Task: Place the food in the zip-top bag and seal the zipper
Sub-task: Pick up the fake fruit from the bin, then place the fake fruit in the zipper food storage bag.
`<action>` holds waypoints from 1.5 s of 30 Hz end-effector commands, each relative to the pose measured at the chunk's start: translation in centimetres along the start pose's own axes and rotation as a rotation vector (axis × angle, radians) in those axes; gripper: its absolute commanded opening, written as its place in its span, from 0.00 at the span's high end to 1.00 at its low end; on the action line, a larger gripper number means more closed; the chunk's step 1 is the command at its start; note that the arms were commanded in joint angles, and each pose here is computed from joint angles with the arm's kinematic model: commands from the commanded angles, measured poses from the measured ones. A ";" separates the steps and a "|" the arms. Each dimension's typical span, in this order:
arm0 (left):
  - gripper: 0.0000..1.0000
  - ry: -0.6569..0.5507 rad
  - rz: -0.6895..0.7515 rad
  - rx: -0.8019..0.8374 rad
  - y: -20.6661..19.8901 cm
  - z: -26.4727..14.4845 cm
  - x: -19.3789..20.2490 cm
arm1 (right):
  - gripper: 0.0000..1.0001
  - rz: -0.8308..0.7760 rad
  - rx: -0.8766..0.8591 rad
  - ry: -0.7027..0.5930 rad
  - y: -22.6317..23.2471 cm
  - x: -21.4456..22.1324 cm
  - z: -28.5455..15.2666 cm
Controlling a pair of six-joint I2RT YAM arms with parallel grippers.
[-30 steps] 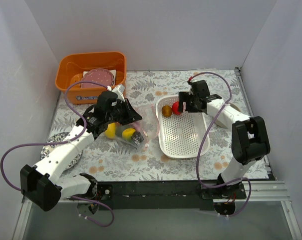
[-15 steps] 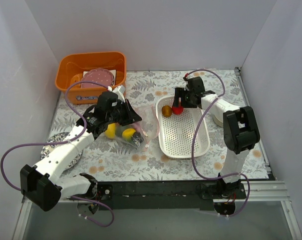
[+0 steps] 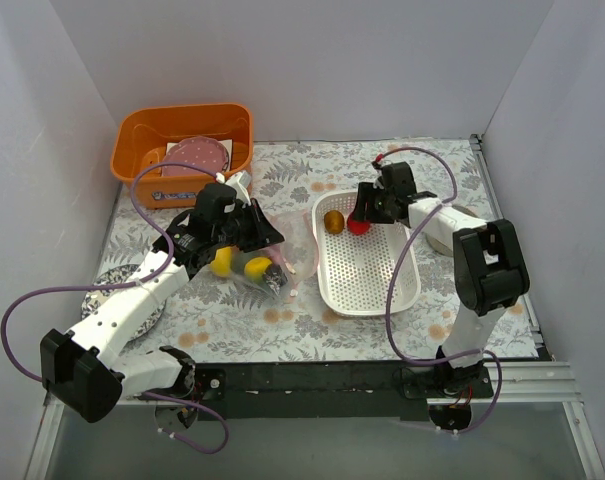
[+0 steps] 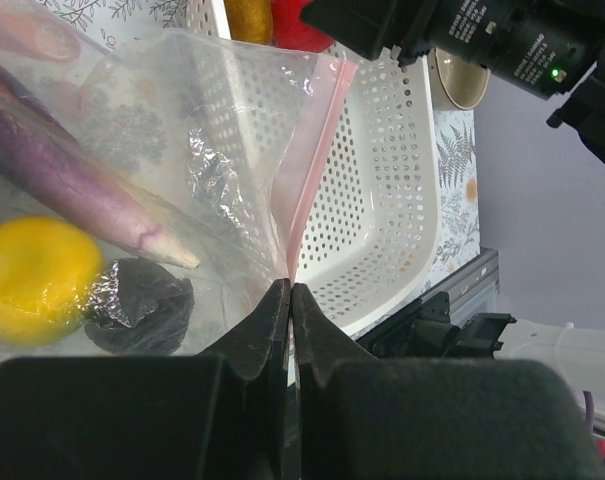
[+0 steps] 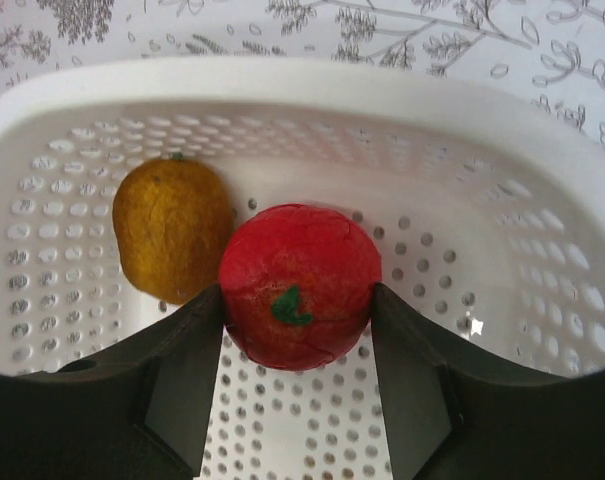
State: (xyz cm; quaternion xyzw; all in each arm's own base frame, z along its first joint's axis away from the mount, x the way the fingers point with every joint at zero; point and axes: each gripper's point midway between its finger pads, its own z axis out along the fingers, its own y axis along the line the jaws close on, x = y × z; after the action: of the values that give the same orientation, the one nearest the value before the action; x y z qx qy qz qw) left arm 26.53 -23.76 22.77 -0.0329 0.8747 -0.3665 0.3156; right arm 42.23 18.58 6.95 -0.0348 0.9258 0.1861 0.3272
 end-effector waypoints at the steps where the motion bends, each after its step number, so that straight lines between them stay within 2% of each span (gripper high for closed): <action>1: 1.00 -0.015 0.014 0.020 -0.7 -0.6 -0.4 | 0.64 0.003 -0.044 -0.041 0.8 0.4 -3.0; 10: 1.00 0.004 -0.002 0.036 -0.8 0.1 0.0 | 0.72 0.011 -0.193 -0.084 3.4 2.9 -9.2; 14: 1.00 0.020 -0.004 0.040 -0.8 1.0 0.0 | 0.72 0.026 -0.246 -0.134 4.6 3.0 -12.0; 18: 1.00 0.032 -0.010 0.044 -0.9 1.4 0.0 | 0.72 0.037 -0.370 -0.174 7.3 2.6 -14.9; 23: 1.00 0.024 -0.027 0.060 -1.6 1.8 -0.6 | 0.69 0.024 -0.492 -0.168 10.3 3.3 -16.8; 31: 1.00 0.047 -0.029 0.066 -1.5 2.2 -0.2 | 0.68 -0.073 -0.631 -0.160 14.8 4.2 -18.3; 45: 1.00 0.054 -0.023 0.105 -2.4 2.0 -0.3 | 0.65 -0.163 -0.673 -0.070 18.4 6.0 -16.2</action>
State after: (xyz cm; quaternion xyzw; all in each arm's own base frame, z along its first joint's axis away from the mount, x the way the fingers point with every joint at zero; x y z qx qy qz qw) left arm 27.48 -25.95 20.91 -0.0341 0.8795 -0.3894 0.2714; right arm 23.82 28.32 18.54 -0.1838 0.8187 0.4414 0.3178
